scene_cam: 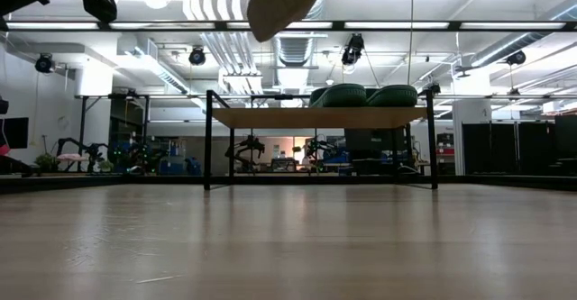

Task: Pick and place slides into the shelf
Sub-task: Put the top gray slide on the shelf

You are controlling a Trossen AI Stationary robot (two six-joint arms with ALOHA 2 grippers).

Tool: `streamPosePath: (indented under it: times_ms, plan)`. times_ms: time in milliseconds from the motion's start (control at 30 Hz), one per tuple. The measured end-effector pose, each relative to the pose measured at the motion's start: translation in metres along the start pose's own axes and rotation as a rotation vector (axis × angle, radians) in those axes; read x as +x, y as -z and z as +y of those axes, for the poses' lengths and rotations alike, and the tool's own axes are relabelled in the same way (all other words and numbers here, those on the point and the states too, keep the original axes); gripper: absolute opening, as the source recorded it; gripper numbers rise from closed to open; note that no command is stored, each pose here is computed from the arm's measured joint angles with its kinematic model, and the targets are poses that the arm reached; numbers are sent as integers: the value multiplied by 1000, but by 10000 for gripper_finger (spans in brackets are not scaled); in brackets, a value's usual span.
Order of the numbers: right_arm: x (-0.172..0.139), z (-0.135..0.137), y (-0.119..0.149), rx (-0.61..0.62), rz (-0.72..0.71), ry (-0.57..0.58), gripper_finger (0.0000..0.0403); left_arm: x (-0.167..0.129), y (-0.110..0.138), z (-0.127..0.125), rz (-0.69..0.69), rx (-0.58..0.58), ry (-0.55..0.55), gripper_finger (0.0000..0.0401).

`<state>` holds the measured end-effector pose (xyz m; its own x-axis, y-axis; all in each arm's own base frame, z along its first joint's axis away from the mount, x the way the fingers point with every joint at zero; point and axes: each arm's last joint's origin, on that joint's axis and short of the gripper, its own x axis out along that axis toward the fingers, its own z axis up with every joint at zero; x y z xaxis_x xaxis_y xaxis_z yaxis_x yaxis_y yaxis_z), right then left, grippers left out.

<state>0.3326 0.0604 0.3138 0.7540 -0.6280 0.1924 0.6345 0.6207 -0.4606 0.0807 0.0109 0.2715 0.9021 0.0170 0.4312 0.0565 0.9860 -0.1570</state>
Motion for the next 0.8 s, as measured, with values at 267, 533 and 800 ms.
streamPosePath:
  times_ms: [267,533,800]
  plan:
    - [6,-1,-3,103,-11,36,22,0,0,0,1,1,0,176]
    - [32,24,-19,-17,10,84,22,0,1,0,4,1,-1,176]
    - [50,34,-27,-184,139,203,22,0,2,0,11,-1,-2,176]
